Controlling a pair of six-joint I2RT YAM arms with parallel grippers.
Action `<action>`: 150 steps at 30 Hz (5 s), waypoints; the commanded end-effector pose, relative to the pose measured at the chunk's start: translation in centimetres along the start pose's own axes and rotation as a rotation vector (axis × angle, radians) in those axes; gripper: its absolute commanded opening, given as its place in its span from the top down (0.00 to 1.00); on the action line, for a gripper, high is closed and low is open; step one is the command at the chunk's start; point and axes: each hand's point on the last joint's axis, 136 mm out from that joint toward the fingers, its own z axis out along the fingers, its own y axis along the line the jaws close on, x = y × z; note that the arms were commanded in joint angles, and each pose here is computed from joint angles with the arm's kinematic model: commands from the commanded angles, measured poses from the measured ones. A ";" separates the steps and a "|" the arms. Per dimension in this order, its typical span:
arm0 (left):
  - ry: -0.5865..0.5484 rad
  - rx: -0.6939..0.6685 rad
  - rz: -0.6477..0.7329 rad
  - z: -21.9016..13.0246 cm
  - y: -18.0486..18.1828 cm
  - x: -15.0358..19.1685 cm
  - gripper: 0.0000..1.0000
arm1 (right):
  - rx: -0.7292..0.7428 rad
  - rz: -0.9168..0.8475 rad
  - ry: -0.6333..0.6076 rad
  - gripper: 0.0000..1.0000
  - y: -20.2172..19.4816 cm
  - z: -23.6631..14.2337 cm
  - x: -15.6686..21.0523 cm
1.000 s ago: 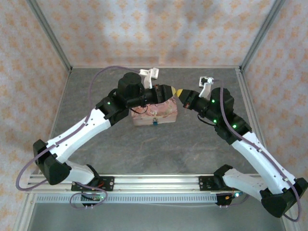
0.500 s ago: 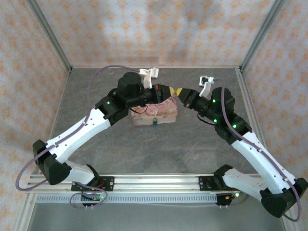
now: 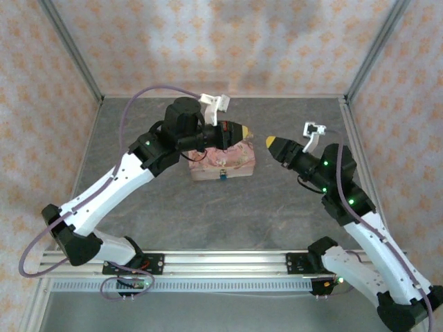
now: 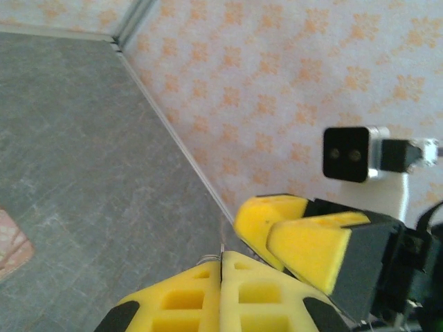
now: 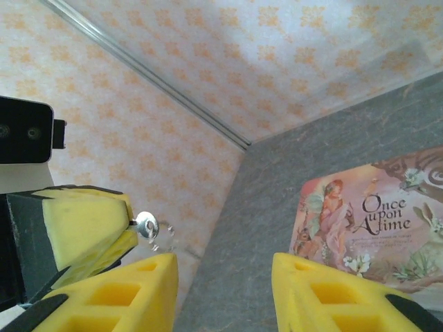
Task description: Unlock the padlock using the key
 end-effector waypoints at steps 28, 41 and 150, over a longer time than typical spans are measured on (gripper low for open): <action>0.131 0.236 0.040 -0.1 -4.7 1.5 1.00 | -0.414 0.005 0.131 0.53 6.4 -0.4 1.7; 0.128 0.248 0.044 -0.5 -5.1 1.5 1.00 | -0.428 -0.009 0.145 0.66 6.8 -0.8 1.8; -0.074 -0.511 0.114 5.6 25.8 18.5 0.07 | 0.656 -0.342 0.218 1.00 -22.8 30.0 -1.7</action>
